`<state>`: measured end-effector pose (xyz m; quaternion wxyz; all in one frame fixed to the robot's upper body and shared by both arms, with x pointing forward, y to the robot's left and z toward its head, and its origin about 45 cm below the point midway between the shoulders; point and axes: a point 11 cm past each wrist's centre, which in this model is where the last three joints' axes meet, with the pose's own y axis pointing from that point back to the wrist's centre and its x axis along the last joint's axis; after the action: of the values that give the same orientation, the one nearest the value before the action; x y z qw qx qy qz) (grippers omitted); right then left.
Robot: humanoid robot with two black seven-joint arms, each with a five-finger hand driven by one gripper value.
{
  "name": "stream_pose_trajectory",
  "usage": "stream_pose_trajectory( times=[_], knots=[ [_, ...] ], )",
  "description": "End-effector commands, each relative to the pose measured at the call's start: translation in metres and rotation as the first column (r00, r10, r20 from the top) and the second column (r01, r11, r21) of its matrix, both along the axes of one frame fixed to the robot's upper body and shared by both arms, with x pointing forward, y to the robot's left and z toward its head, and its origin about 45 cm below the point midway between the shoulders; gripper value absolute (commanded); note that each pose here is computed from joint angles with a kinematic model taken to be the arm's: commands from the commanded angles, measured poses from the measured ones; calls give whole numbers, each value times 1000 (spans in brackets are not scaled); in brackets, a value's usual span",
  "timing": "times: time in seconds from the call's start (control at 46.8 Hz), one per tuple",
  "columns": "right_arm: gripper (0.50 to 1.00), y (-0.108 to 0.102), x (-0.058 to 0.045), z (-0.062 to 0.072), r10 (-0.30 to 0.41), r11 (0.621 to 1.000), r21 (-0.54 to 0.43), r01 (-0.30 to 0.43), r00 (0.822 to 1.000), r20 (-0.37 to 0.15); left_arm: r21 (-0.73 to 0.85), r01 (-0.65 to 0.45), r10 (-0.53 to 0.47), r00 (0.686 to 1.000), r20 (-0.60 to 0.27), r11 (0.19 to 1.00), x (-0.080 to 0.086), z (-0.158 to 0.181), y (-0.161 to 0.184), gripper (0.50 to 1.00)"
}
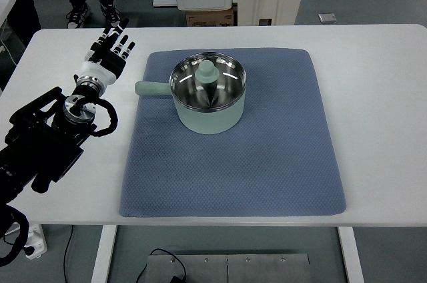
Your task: Rotate green pot handle
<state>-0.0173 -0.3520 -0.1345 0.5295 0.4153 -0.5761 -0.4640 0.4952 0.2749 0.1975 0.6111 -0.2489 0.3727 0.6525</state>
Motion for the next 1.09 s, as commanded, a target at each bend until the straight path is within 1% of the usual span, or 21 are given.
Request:
stream_pose_trajectory(
  times=[0.0,0.214,0.321,0.556,0.833,1.068],
  knots=[
    [1000,0,0,0,0,1000,1,0,1000,0,1,4,-4,1000,6,1000,0,1,0,1000],
    [1000,0,0,0,3,1000,1,-3,1000,1,-3,24,-24,1000,7,1000,0,-1,-11,1000],
    [1000,1,4,0,2,1000,3,-2,1000,9,-4,27,-27,1000,6,1000,-1,-2,-13,1000],
    [1000,2,5,0,-3,1000,5,3,1000,12,8,47,-47,999,5,999,-2,-4,-21,1000],
    [1000,3,0,-1,-12,1000,15,12,1000,1,24,55,-56,998,7,998,-2,-5,-21,1000],
    [1000,4,-1,-1,-16,1000,16,16,1000,0,43,69,-70,997,16,997,-1,-3,-22,1000]
  ],
)
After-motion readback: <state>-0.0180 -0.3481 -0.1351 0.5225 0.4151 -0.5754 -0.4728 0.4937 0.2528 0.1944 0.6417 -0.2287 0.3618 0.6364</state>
